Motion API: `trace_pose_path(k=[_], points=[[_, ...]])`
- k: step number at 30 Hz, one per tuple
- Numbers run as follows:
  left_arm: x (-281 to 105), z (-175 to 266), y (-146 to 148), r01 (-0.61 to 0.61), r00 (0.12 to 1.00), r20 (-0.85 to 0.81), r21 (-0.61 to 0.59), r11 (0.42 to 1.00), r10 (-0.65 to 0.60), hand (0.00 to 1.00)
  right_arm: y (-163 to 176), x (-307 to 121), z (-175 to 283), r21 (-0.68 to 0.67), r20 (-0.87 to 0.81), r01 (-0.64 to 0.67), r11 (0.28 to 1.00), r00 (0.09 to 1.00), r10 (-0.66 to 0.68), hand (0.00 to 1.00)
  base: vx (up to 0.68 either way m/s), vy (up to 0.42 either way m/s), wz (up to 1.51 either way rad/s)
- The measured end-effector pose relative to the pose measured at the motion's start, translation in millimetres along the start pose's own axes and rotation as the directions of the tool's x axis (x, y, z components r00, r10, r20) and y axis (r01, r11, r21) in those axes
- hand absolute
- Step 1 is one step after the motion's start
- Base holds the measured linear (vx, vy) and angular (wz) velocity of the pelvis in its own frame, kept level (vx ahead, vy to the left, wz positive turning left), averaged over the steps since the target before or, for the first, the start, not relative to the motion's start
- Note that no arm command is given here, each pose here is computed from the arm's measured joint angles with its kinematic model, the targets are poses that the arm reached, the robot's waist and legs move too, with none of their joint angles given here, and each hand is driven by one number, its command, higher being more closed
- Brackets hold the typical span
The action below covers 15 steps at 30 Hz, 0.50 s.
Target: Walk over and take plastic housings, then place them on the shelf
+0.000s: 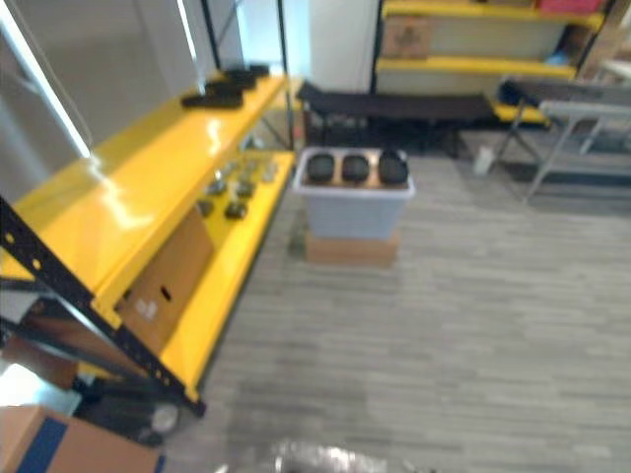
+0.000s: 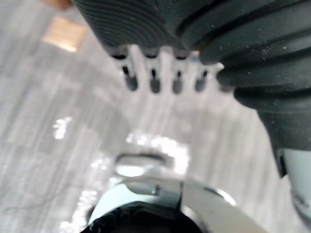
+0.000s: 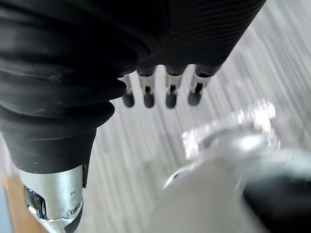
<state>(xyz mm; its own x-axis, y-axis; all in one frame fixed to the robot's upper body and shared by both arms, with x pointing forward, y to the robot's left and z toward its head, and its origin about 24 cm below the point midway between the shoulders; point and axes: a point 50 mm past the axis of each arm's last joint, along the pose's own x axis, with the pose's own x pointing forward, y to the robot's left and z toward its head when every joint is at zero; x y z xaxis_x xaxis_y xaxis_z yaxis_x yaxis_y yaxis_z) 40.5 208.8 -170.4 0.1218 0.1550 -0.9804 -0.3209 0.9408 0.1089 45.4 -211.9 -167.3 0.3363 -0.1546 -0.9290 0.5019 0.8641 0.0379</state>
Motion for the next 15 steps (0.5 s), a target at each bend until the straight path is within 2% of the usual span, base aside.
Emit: trace_pose_path(k=[4,15], points=[[0.6,-3.2,1.7,-0.011,1.000,-0.026,-0.021,1.000,0.011,0.00,-1.2,-1.1,-9.3,0.104,-0.042,0.007,0.995,0.999,-0.003,0.00,0.12,0.061,-0.20],[1.0,0.2,7.6,-0.024,0.999,-0.027,-0.018,1.000,0.024,0.00,9.6,1.4,-11.4,0.151,-0.075,-0.004,0.989,0.997,0.015,0.00,0.13,0.011,0.07]])
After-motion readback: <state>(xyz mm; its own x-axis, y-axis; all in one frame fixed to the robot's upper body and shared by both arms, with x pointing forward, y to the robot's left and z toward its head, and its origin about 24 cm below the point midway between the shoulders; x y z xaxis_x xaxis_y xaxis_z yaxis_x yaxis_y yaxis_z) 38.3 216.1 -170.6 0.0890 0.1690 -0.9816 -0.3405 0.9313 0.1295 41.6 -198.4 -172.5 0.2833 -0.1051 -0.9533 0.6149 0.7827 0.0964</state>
